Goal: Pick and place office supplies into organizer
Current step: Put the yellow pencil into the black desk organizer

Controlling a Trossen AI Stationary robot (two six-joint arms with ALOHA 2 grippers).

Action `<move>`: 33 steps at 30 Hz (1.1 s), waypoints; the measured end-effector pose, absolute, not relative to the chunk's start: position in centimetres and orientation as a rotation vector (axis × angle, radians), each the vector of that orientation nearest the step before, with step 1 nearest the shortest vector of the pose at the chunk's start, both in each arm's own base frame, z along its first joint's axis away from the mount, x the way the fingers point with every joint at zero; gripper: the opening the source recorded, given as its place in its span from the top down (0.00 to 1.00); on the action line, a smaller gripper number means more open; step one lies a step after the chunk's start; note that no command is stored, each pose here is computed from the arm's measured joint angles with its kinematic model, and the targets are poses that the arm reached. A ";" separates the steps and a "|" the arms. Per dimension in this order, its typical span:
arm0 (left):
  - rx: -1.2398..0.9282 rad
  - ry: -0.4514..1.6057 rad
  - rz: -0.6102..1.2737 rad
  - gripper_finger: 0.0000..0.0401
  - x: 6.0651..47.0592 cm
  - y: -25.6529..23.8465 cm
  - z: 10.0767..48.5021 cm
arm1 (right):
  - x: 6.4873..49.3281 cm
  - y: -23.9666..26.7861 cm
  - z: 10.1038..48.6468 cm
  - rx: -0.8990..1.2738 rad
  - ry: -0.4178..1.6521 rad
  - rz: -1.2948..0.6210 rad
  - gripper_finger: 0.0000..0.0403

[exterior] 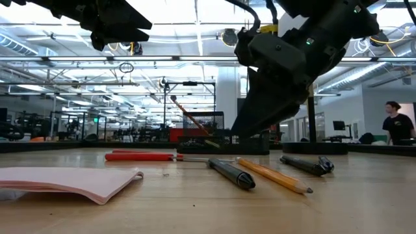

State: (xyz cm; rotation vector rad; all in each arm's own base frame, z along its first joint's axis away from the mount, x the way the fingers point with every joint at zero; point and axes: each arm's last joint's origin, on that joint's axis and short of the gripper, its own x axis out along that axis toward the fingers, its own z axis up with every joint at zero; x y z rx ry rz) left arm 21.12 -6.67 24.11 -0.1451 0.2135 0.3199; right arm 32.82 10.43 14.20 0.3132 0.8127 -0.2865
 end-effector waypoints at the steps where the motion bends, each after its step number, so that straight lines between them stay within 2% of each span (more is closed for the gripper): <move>1: -0.145 0.214 0.320 0.55 21.1 -6.7 24.1 | 32.8 10.4 14.2 0.327 0.811 -0.293 0.57; 12: -0.169 0.204 0.327 0.55 21.1 -6.7 24.2 | 32.6 9.6 13.1 0.409 0.872 -0.387 0.57; 26: -0.214 0.196 0.327 0.55 21.1 -6.7 24.2 | 33.5 10.0 10.9 0.451 0.878 -0.356 0.57; 33: -0.215 0.196 0.327 0.55 21.1 -6.7 24.2 | 33.3 10.1 10.7 0.373 0.933 -0.299 0.66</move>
